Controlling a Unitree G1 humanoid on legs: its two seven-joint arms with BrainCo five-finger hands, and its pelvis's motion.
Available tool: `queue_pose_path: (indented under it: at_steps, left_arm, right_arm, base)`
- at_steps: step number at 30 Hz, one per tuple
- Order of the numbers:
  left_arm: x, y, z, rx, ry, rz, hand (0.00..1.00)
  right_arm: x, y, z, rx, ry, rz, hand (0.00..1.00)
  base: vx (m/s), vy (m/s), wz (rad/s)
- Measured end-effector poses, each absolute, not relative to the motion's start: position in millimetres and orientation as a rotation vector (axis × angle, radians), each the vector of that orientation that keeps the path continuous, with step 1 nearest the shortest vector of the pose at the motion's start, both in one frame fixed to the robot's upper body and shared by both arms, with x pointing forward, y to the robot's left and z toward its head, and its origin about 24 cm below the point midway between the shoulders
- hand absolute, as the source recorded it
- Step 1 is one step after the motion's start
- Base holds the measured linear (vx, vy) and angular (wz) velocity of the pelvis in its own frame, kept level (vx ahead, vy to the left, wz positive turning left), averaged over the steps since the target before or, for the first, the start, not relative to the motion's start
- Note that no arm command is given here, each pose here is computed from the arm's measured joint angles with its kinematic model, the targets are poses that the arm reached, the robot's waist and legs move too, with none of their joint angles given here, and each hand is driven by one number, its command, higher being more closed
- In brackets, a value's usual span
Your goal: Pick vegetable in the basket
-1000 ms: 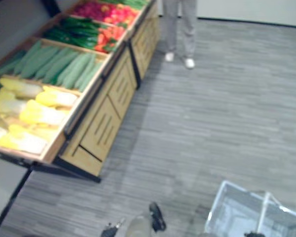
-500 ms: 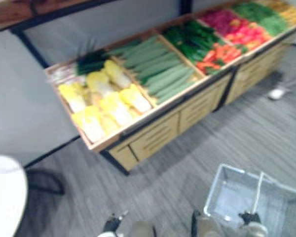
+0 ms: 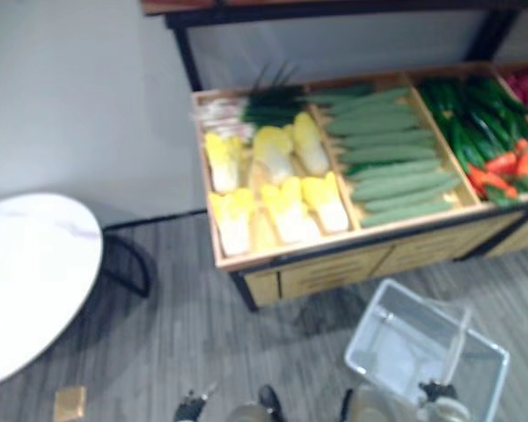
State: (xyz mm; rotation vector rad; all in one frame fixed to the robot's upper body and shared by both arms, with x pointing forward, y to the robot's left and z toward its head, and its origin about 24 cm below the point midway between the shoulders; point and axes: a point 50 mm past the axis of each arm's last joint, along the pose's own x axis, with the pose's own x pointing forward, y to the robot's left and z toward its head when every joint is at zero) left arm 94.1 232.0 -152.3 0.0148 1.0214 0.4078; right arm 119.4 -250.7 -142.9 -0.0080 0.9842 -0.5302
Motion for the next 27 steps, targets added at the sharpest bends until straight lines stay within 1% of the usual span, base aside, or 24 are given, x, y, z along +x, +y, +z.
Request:
queue_pose_path:
  at_steps: [2, 4, 5, 7, 9, 13, 16, 18, 19, 21, 23, 27]
  left_arm:
    - [106.9, 232.1, -148.9, 0.016, 0.986, 0.408, 0.00]
    - [105.5, 241.6, -146.6, 0.031, 0.979, 0.433, 0.00]
    - [99.8, 240.4, -148.9, 0.004, 0.997, 0.465, 0.00]
    - [90.8, 231.3, -153.1, -0.043, 1.018, 0.488, 0.00]
    - [81.5, 226.4, -156.6, -0.120, 1.036, 0.563, 0.00]
    - [93.6, 239.0, -151.0, -0.219, 0.970, 0.704, 0.00]
    - [106.7, 266.1, -138.9, -0.341, 0.853, 0.917, 0.00]
    - [115.1, 292.8, -125.5, -0.428, 0.739, 1.096, 0.00]
    - [120.8, 312.5, -112.7, -0.477, 0.635, 1.207, 0.00]
    - [133.3, 347.0, -83.1, -0.552, 0.413, 1.359, 0.00]
    - [142.2, 364.9, -59.8, -0.567, 0.264, 1.418, 0.00]
    - [150.4, 379.8, -26.5, -0.488, 0.108, 1.463, 0.00]
  right_arm:
    - [120.8, -243.4, -144.5, -0.001, 0.987, -0.510, 1.00]
    - [118.8, -230.4, -148.5, 0.030, 1.003, -0.495, 1.00]
    - [123.6, -226.0, -148.4, 0.043, 0.998, -0.486, 1.00]
    - [121.7, -230.6, -148.4, 0.033, 1.005, -0.495, 1.00]
    - [117.3, -238.3, -148.8, 0.017, 1.022, -0.498, 1.00]
    - [106.9, -241.6, -151.5, 0.031, 1.060, -0.530, 1.00]
    - [96.3, -240.3, -155.3, 0.043, 1.096, -0.548, 1.00]
    - [91.4, -240.0, -156.7, 0.044, 1.111, -0.557, 1.00]
    - [87.9, -240.3, -157.4, 0.041, 1.119, -0.563, 1.00]
    - [78.2, -243.8, -158.2, 0.041, 1.134, -0.605, 1.00]
    - [72.5, -245.7, -158.5, 0.031, 1.141, -0.626, 1.00]
    - [59.3, -248.1, -158.9, 0.023, 1.149, -0.657, 1.00]
  base:
    - [0.26, -0.179, 1.13]
    - [0.25, -0.271, 0.65]
    - [0.25, -0.309, 0.07]
    - [0.21, -0.241, -0.50]
    - [0.18, -0.229, -0.70]
    - [0.07, -0.145, -0.19]
    - [-0.04, -0.042, -0.14]
    - [-0.08, -0.016, 0.00]
    - [-0.13, -0.017, 0.08]
    - [-0.14, -0.020, 0.23]
    - [-0.12, -0.026, 0.17]
    - [-0.09, -0.022, 0.10]
